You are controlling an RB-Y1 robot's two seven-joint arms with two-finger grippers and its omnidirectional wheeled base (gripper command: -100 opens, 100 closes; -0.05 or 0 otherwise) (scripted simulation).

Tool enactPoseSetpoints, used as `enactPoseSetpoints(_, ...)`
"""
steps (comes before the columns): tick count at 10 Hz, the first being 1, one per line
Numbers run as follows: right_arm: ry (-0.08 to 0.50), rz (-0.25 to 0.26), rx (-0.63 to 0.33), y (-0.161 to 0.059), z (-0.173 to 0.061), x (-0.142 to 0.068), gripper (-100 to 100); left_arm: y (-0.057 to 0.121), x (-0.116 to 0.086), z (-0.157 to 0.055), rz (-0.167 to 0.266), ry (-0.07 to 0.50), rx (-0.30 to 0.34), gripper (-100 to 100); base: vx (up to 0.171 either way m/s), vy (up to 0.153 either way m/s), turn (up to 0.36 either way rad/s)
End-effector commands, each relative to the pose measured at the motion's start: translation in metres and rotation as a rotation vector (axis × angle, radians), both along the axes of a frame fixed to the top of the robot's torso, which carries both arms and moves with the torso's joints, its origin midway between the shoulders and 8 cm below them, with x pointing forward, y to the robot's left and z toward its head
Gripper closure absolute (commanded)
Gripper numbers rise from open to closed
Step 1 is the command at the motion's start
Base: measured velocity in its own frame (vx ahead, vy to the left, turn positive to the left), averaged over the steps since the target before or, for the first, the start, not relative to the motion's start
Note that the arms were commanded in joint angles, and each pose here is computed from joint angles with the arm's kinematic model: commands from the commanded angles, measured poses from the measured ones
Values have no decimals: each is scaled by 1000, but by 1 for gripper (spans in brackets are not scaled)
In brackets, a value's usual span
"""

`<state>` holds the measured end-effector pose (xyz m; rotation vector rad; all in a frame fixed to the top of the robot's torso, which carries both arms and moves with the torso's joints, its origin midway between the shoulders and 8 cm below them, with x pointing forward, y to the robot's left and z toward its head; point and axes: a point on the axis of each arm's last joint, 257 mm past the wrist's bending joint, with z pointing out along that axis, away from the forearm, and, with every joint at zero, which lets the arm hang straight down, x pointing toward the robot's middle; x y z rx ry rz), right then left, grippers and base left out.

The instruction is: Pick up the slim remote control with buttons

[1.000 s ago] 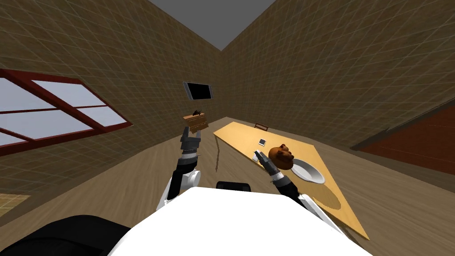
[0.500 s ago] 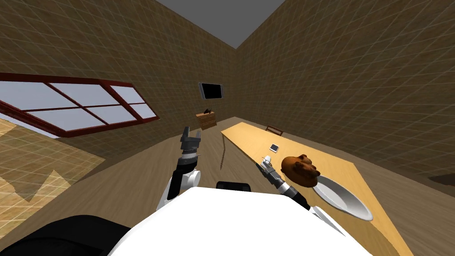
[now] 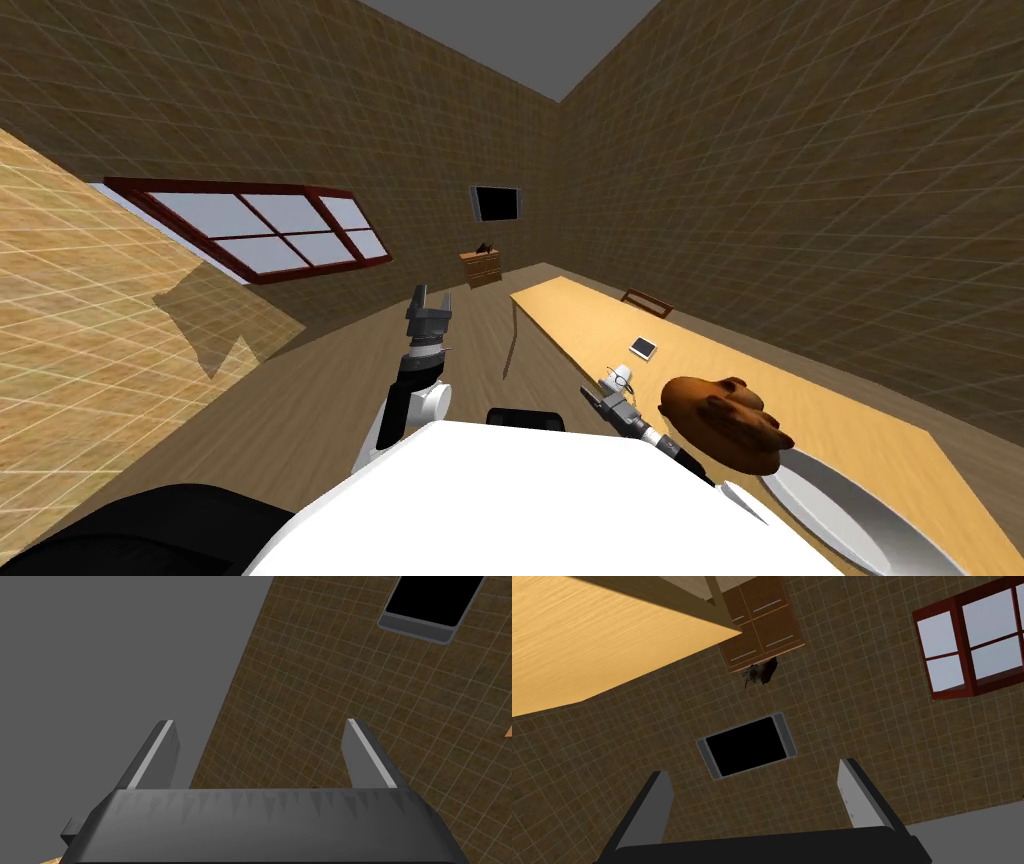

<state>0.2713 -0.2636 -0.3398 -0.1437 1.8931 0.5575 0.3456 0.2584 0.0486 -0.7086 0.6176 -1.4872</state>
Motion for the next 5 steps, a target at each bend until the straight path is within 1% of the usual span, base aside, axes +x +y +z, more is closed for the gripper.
enactPoseSetpoints(1,50,42,-92,-14,-26,-23,-100,0,0,0,0,0,0,0,21,-22,377)
enactPoseSetpoints(2,80,81,-157,-22,-41,-39,-100,0,0,0,0,0,0,0,28,-32,478)
enactPoseSetpoints(3,92,79,-167,-25,-47,-42,-100,0,0,0,0,0,0,0,26,-24,324)
enactPoseSetpoints(4,119,125,-235,-33,-61,-59,-100,0,0,0,0,0,0,0,23,-20,410)
enactPoseSetpoints(5,164,161,-302,-47,-80,-81,-100,0,0,0,0,0,0,0,23,-38,410)
